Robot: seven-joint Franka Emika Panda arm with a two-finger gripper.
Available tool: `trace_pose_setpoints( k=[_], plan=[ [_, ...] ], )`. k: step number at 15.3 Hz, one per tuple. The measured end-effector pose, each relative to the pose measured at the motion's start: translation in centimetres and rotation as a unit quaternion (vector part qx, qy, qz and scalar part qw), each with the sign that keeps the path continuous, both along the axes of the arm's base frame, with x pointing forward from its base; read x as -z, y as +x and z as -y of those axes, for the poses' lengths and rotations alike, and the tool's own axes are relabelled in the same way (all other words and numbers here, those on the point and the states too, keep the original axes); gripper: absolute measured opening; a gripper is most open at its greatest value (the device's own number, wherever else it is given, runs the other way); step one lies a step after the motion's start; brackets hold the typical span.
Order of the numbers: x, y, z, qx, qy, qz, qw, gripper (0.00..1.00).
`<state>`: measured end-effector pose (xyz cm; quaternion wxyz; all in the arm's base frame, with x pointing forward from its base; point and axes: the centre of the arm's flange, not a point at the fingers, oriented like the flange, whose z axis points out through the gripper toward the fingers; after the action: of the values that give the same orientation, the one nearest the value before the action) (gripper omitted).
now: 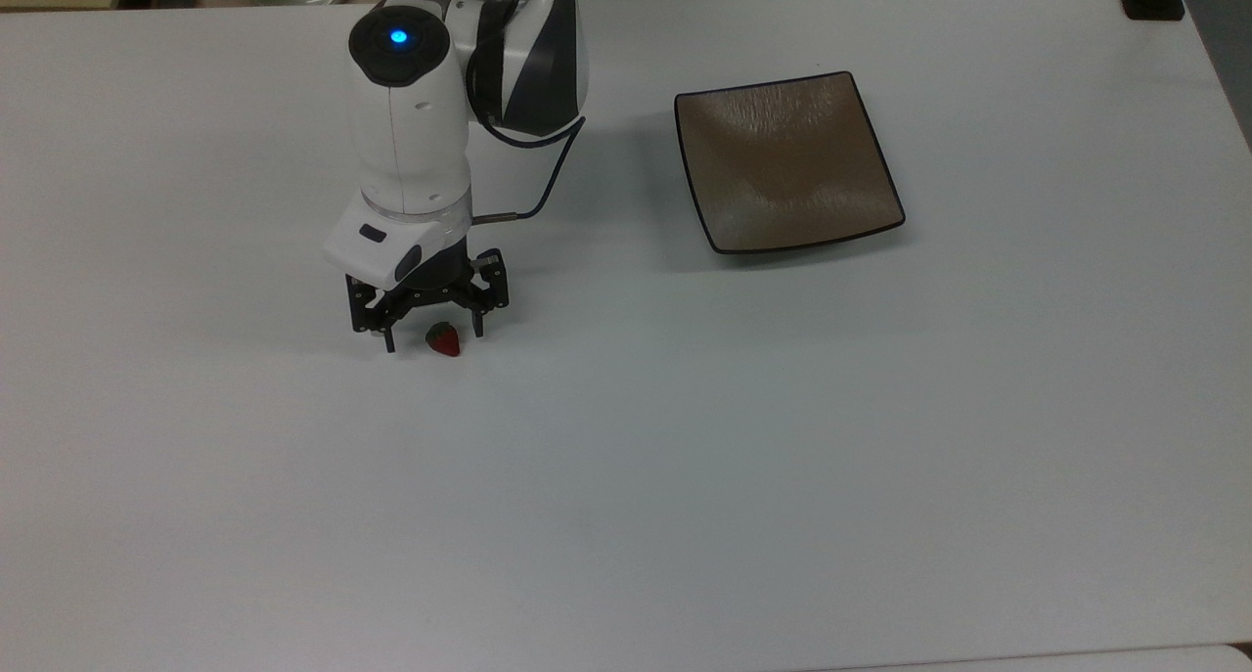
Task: Strawberries on a ceramic plate
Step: 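Close the gripper around the red strawberry, then lift the strawberry and carry it over the brown square plate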
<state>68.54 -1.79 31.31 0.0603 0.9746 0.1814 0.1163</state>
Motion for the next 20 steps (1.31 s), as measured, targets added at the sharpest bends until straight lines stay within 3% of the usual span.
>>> trace_pose_setpoints(
  k=[5, 13, 20],
  plan=[
    [0.3, -0.1, 0.0, -0.001, 0.0, -0.002, 1.0, 0.33],
    [-1.4, -0.5, 0.0, 0.001, 0.001, -0.013, 0.9999, 0.33],
    [-11.5, -4.7, -3.2, -0.014, 0.01, -0.091, 0.9957, 0.33]
  ],
)
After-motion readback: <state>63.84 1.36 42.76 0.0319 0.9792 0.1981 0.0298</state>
